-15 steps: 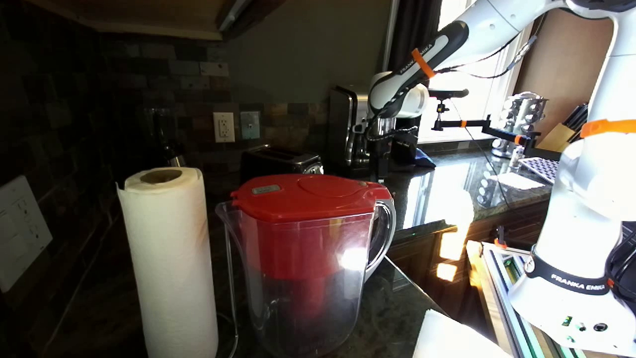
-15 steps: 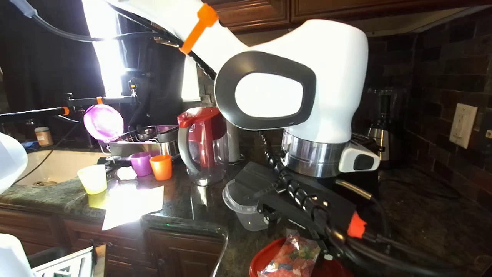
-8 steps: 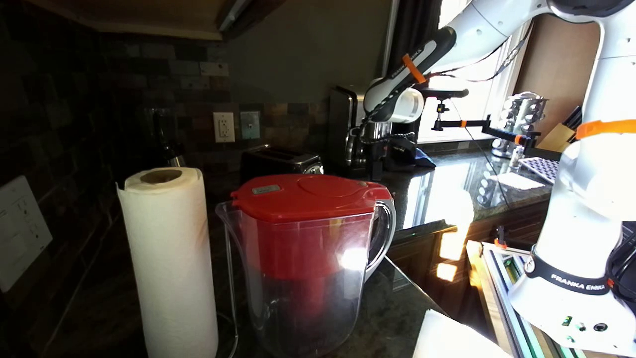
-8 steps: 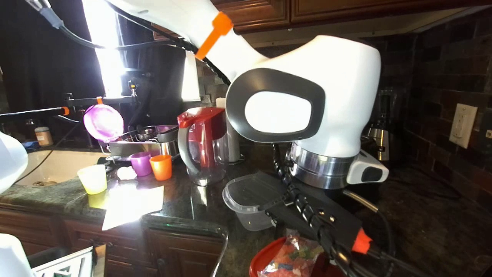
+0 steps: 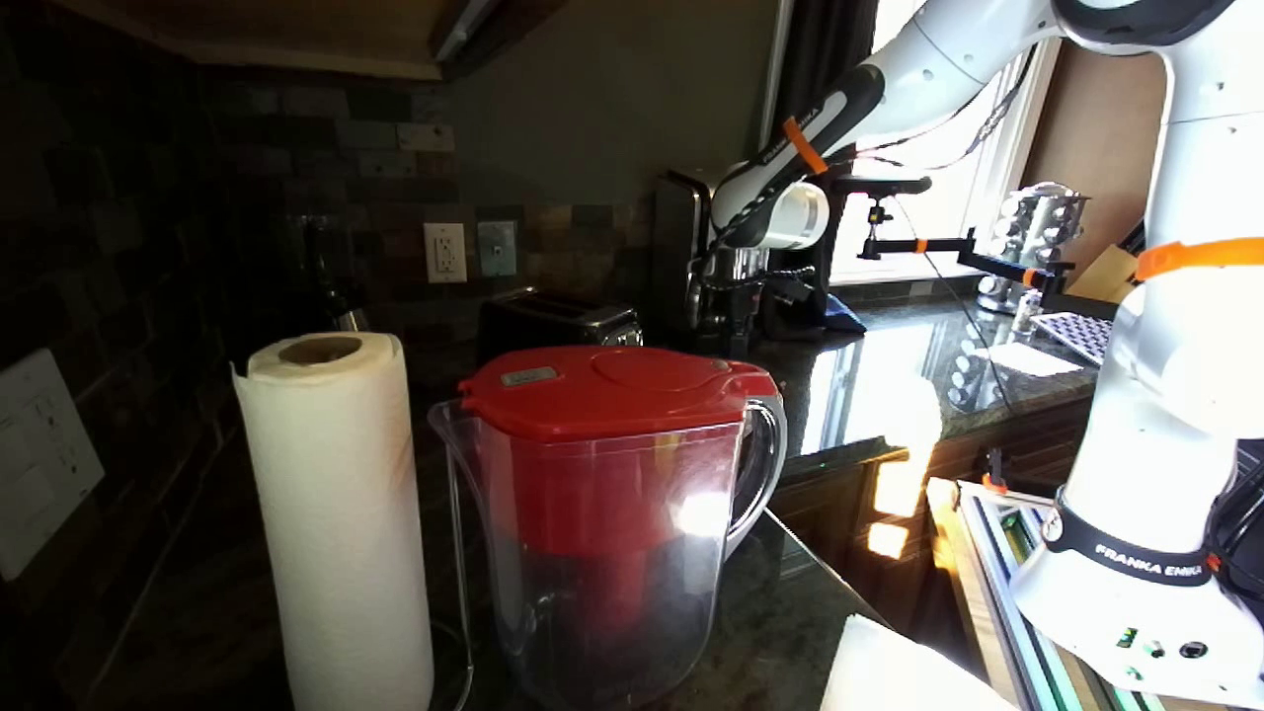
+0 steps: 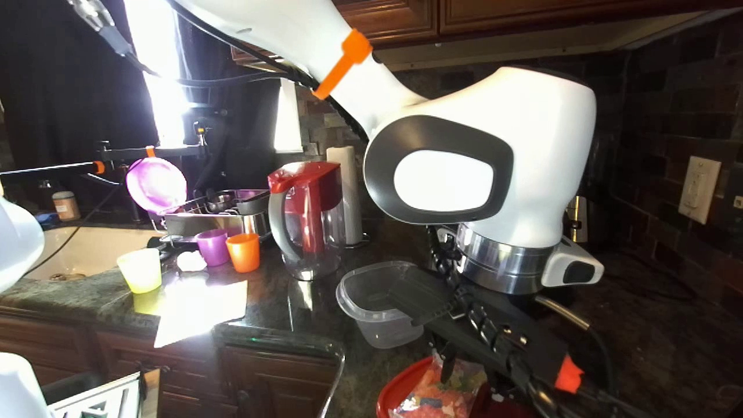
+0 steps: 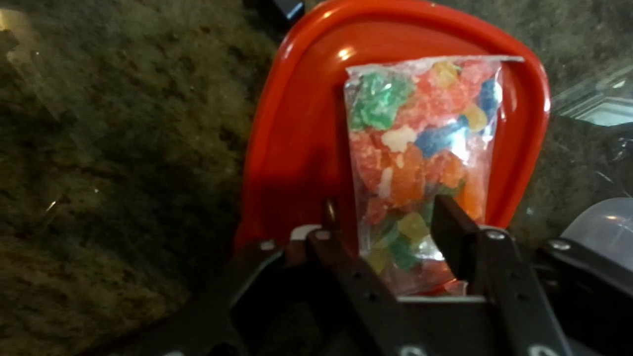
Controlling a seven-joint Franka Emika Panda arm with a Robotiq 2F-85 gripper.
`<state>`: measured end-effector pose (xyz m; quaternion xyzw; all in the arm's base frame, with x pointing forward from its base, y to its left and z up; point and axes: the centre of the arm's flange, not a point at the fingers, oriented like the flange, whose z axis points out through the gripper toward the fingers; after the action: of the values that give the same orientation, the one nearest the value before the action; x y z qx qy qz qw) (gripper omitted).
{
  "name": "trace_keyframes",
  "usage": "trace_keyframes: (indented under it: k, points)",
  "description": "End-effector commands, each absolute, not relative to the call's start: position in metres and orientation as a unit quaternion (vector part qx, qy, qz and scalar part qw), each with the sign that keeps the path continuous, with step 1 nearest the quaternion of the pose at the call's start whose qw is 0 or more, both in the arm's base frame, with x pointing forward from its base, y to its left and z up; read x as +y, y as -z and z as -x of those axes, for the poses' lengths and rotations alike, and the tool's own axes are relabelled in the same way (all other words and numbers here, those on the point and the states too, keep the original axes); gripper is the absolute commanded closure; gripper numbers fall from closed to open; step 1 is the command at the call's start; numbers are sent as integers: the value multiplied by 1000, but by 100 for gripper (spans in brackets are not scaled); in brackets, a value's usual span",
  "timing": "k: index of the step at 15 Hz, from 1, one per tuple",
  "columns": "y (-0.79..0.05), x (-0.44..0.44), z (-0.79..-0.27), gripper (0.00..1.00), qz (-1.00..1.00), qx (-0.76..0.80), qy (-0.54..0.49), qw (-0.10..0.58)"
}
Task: Pour a sweet from the bag into the container
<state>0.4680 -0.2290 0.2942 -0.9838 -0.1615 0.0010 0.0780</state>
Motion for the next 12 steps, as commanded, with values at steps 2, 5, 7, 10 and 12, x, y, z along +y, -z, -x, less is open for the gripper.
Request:
trace_keyframes:
  k: [2, 5, 7, 10, 12]
  points:
    - [-287, -238, -475, 85, 984, -163, -3, 78]
    - [-287, -239, -477, 100, 984, -162, -6, 77]
    - [-288, -239, -479, 100, 984, -163, -7, 77]
    - [-291, -237, -481, 100, 983, -168, -9, 76]
    - [-299, -232, -478, 100, 982, -176, -5, 71]
